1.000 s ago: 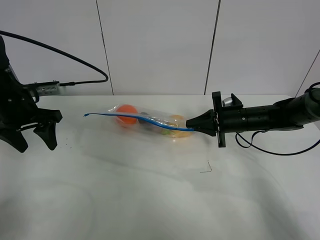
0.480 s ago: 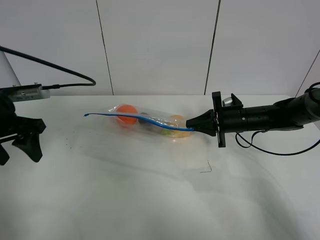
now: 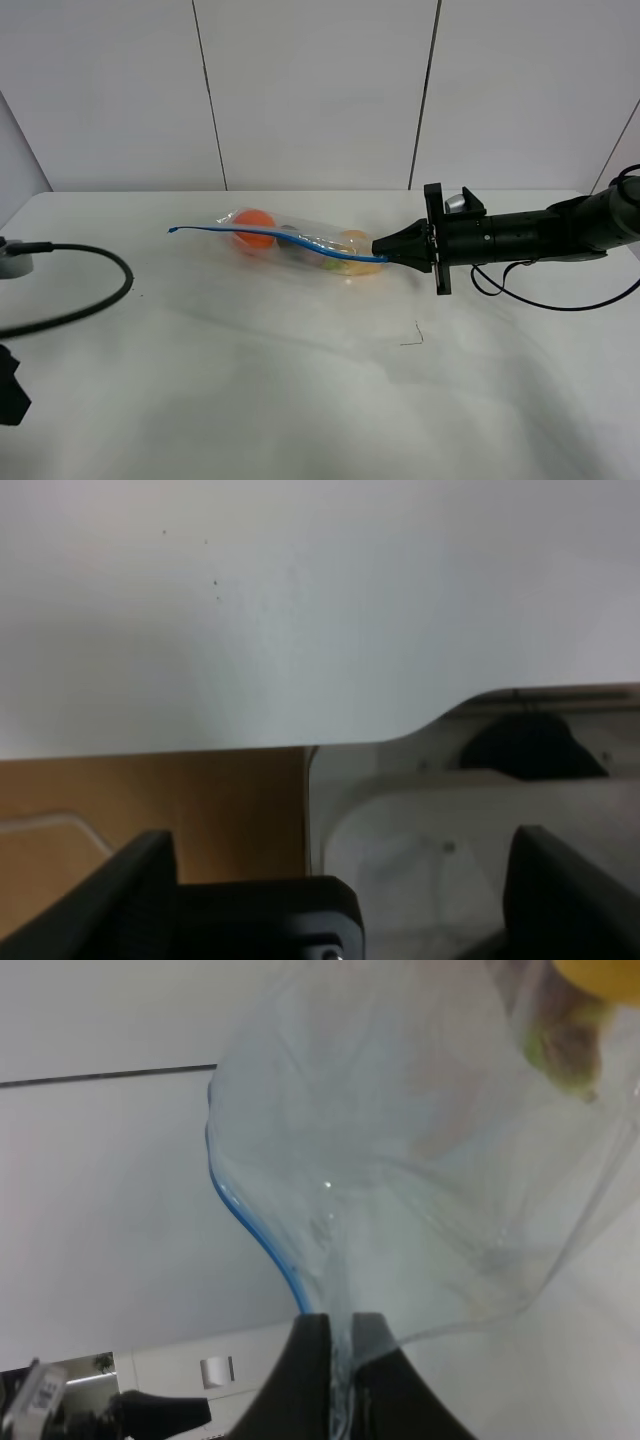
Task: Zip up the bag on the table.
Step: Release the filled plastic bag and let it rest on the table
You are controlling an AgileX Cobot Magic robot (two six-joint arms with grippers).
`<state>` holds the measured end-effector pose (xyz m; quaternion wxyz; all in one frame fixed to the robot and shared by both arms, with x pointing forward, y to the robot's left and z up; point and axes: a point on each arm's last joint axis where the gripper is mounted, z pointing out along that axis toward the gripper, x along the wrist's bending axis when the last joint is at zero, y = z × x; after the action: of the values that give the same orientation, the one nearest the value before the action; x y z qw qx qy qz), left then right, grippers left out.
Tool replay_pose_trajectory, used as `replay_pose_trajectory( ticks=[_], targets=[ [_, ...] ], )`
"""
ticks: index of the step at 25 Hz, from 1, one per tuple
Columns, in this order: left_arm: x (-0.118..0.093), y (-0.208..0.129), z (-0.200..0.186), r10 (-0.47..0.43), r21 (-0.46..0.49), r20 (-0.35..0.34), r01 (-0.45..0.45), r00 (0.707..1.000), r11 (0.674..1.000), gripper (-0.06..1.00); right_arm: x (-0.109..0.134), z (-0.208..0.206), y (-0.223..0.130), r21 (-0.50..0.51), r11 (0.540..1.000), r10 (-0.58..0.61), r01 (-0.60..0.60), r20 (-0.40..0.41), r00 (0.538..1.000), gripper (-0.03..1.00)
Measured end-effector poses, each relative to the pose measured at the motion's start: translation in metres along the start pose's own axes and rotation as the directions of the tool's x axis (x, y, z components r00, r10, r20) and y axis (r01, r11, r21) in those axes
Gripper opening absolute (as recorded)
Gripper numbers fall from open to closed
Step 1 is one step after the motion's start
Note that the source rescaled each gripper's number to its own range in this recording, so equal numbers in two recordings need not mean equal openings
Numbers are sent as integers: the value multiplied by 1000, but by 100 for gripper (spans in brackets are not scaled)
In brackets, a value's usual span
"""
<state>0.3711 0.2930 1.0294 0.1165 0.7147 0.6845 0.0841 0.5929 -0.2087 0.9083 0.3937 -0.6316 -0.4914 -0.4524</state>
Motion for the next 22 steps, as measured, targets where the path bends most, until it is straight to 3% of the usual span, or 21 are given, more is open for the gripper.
replay_pose_trajectory(
  ticks=[6,12,22],
  targets=[
    [0,-36,0,32,-100,-5,-32,999,994,100,0,0,0,0,1000,0,0,0,1000,0],
    [0,-45,-11,40,-200,-19,-43,999,979,100,0,0,0,0,1000,0,0,0,1000,0],
    [1,-46,-12,45,-207,-26,-50,999,977,100,0,0,0,-1,1000,0,0,1,1000,0]
  ],
)
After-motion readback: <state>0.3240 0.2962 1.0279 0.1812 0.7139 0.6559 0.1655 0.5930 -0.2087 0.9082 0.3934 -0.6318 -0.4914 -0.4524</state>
